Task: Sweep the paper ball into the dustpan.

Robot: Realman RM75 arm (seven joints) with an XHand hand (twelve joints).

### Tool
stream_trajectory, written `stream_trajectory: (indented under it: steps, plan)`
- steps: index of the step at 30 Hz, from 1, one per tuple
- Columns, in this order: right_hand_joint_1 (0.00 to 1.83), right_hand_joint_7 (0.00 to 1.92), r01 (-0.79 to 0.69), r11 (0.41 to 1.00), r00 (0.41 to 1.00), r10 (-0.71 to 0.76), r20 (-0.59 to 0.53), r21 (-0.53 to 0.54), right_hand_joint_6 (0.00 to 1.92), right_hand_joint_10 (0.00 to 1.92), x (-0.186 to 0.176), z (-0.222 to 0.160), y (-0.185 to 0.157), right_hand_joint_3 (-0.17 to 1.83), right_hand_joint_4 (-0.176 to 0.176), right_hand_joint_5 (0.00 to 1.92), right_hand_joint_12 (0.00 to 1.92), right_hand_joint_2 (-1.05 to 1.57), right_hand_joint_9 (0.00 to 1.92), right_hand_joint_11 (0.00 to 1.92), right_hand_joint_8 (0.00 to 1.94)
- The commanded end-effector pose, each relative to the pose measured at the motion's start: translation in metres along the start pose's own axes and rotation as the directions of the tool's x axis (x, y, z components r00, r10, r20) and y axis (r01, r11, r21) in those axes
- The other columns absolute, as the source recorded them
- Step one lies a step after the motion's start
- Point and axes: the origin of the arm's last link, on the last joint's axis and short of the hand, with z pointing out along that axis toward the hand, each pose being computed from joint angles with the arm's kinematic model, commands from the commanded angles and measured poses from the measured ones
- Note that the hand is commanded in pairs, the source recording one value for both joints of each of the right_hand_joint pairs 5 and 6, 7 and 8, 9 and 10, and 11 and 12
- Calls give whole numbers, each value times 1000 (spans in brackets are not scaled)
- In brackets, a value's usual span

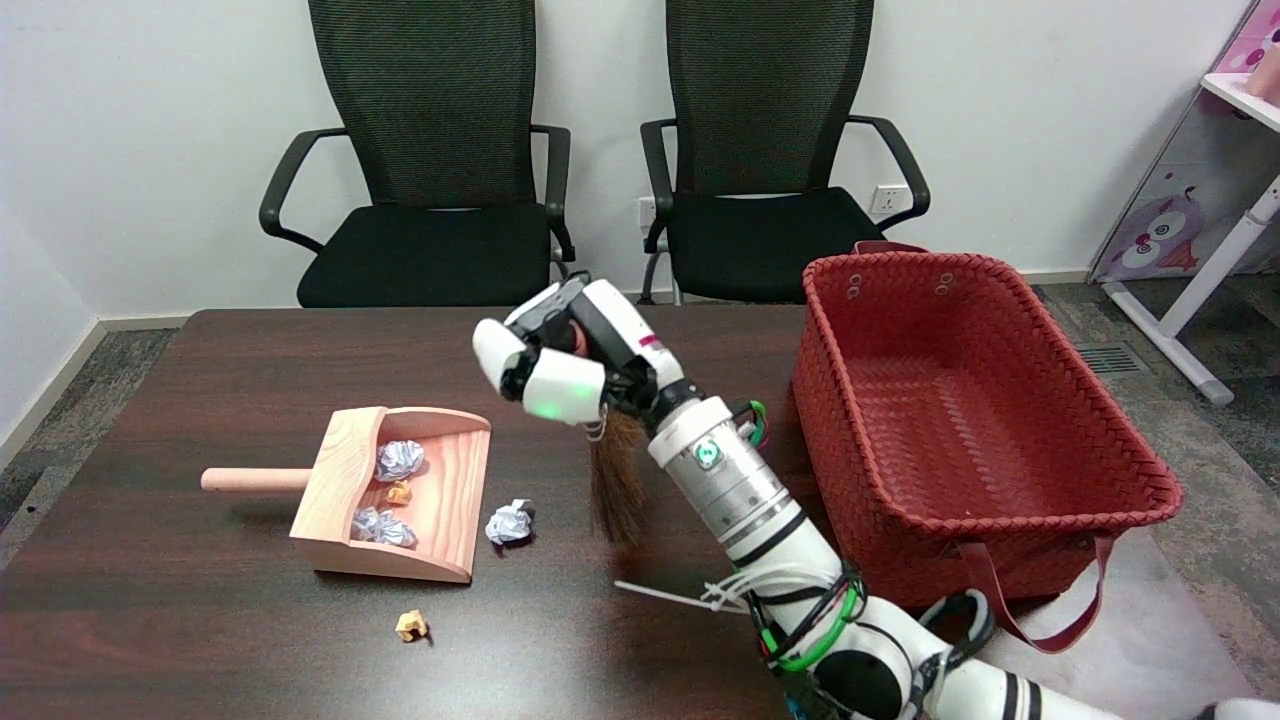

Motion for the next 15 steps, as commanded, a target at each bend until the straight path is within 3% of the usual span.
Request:
stream_trajectory:
  steps: [1,15]
  plan:
    - [937,1920,157,984,978,-143,153,-86,1920,1920,-10,-23,-8,1833,55,1920,1920,1571,1920,1920,1920]
    - [950,1920,128,972,981,-94,170,-199,1920,1920,-3,-17,7,1833,35,1920,1920,1571,1920,1920,1920]
